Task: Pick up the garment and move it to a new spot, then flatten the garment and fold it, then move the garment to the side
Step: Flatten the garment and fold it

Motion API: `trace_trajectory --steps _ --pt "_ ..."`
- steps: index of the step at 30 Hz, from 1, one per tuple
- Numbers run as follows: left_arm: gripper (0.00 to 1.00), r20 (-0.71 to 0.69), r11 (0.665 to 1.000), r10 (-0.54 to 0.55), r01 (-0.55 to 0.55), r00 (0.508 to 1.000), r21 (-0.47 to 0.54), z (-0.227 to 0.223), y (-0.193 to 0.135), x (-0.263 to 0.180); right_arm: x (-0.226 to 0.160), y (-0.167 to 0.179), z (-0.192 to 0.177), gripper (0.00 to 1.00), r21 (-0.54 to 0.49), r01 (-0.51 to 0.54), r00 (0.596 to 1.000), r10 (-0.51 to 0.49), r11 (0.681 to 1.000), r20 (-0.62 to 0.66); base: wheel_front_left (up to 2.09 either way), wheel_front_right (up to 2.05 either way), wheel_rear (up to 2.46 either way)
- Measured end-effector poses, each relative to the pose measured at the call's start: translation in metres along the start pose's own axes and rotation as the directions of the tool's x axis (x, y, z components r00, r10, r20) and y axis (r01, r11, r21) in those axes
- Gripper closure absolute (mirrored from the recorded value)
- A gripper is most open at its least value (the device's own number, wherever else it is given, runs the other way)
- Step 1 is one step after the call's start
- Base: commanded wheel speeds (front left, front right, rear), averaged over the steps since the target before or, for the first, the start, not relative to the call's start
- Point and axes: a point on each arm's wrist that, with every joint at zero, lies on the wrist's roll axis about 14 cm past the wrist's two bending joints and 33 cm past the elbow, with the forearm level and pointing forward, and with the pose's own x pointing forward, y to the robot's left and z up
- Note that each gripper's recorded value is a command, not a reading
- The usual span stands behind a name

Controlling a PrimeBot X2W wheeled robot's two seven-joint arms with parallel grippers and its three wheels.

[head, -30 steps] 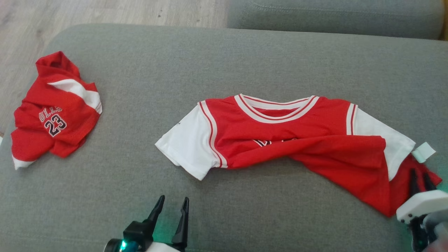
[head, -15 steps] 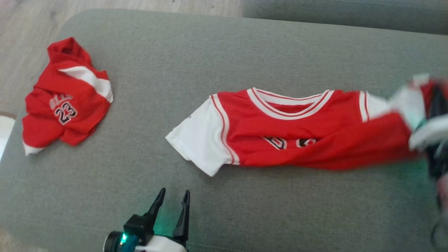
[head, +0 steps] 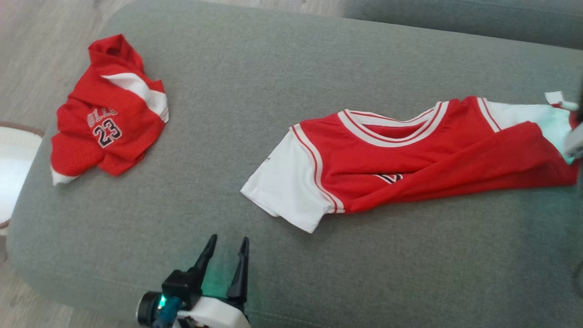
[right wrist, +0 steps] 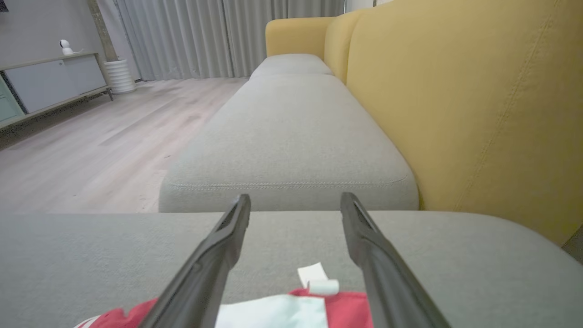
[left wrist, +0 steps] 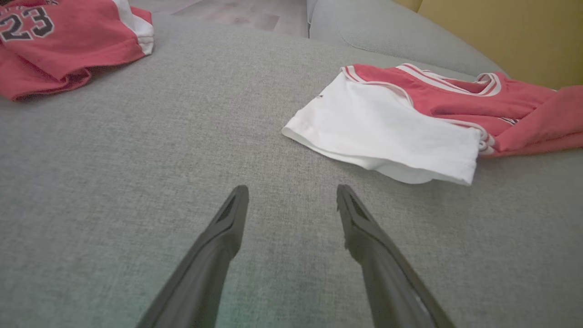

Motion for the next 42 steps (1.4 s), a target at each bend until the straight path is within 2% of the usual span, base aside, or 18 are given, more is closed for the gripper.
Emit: trace_trajectory --steps 5,9,12,29,30,31,32,33,42 --pt "0.0 0.015 1.0 -0.01 0.01 1.0 0.009 0.005 -0.002 0.005 -0.034 0.031 -0.044 0.0 0.08 -0.048 0.997 0.052 0.996 -0.055 0.0 0.0 0.0" --pt "0.0 0.023 0.999 -0.035 0.035 0.999 0.023 0.009 -0.009 0.009 -0.074 0.039 -0.097 0.0 0.138 -0.043 0.984 0.065 0.99 -0.164 0.0 0.0 0.0" --pt "0.0 0.027 0.999 -0.042 0.041 0.999 0.029 0.01 -0.011 0.011 -0.091 0.038 -0.117 0.0 0.172 -0.025 0.976 0.061 0.985 -0.208 0.0 0.0 0.0" --pt "0.0 0.024 1.0 -0.011 0.01 1.0 0.03 0.009 -0.001 0.008 -0.067 0.059 -0.099 0.0 0.299 -0.031 0.986 0.079 0.954 -0.149 0.0 0.0 0.0" --pt "0.0 0.022 1.0 -0.009 0.009 1.0 0.03 0.009 0.0 0.008 -0.063 0.06 -0.095 0.26 0.302 -0.034 0.987 0.079 0.953 -0.139 0.0 0.0 0.0" --pt "0.0 0.022 1.0 -0.009 0.008 1.0 0.03 0.009 0.0 0.008 -0.061 0.06 -0.091 0.57 0.304 -0.037 0.989 0.079 0.952 -0.126 0.0 0.0 0.0" --pt "0.0 0.021 1.0 -0.01 0.009 1.0 0.03 0.009 0.0 0.008 -0.059 0.059 -0.088 0.93 0.305 -0.039 0.99 0.078 0.951 -0.116 0.0 0.0 0.0" --pt "0.0 0.022 1.0 -0.01 0.01 1.0 0.03 0.009 -0.001 0.008 -0.059 0.059 -0.086 1.0 0.306 -0.038 0.991 0.076 0.951 -0.112 0.0 0.0 0.0" --pt "0.0 0.057 0.998 -0.054 0.052 0.997 0.038 0.02 -0.013 0.012 -0.084 0.035 -0.07 1.0 0.361 0.026 0.998 -0.006 0.932 -0.055 0.0 0.0 0.0"
